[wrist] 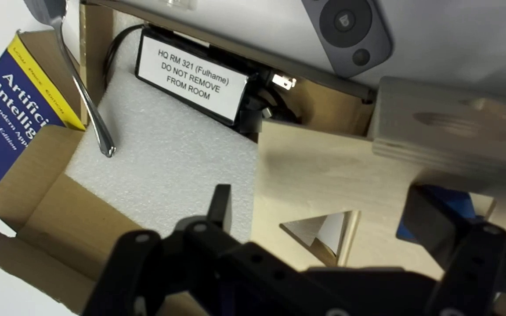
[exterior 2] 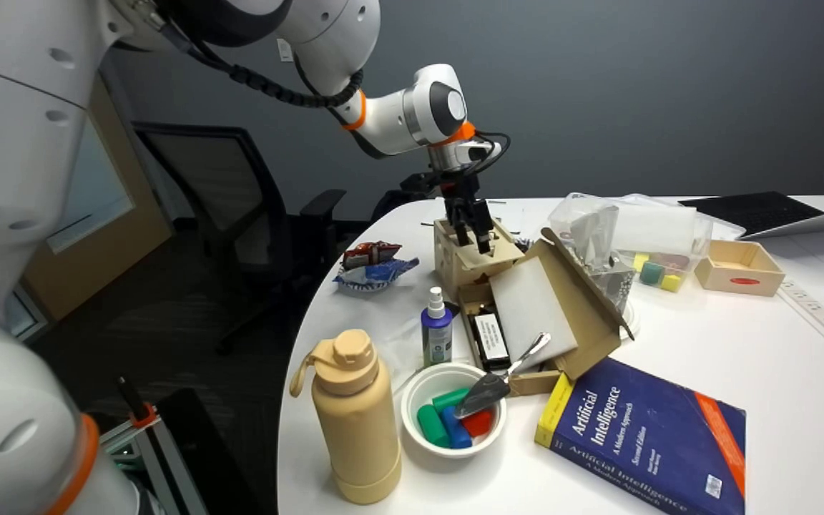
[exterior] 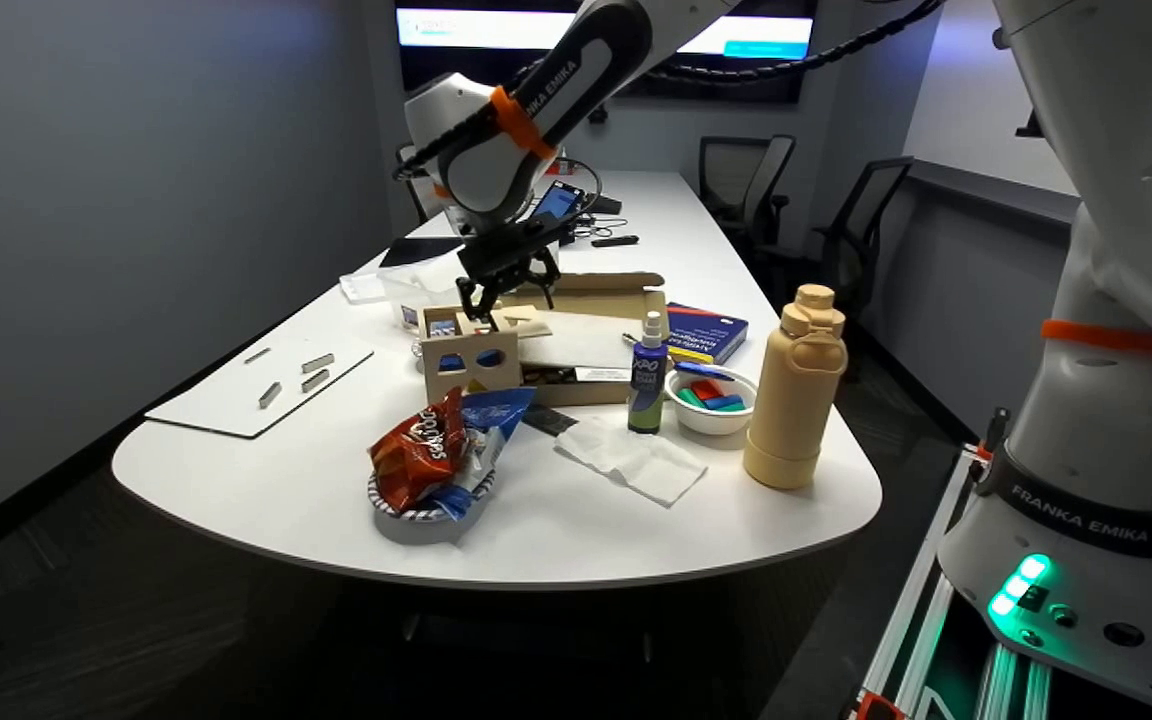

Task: Open the lid on the wooden toy box.

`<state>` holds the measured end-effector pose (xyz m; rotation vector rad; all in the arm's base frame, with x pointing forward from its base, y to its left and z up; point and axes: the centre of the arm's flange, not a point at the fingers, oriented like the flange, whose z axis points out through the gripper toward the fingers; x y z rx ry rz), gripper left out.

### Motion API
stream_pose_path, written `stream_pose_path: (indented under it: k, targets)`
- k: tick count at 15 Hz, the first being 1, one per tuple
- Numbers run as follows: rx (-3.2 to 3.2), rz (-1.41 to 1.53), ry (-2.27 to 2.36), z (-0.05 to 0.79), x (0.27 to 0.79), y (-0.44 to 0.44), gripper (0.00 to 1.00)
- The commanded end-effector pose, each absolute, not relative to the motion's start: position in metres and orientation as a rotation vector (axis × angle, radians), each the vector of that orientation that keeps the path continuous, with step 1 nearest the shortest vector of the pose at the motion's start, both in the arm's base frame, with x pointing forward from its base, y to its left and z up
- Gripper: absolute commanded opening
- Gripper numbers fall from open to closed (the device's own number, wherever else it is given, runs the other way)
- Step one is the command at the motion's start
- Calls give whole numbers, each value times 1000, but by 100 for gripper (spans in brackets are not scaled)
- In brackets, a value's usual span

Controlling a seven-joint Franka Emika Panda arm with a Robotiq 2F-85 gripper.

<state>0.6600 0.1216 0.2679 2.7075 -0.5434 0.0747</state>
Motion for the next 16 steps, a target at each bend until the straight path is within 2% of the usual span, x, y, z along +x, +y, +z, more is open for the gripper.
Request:
stream_pose_path:
  k: [1, 7, 12, 16]
  targets:
    - [2692, 52, -602, 266, 659, 104, 100]
    - [2795, -8, -637, 279, 658, 99, 100]
    - [3035, -115, -690, 324, 660, 78, 100]
    - [3187, -86, -711, 367, 660, 61, 100]
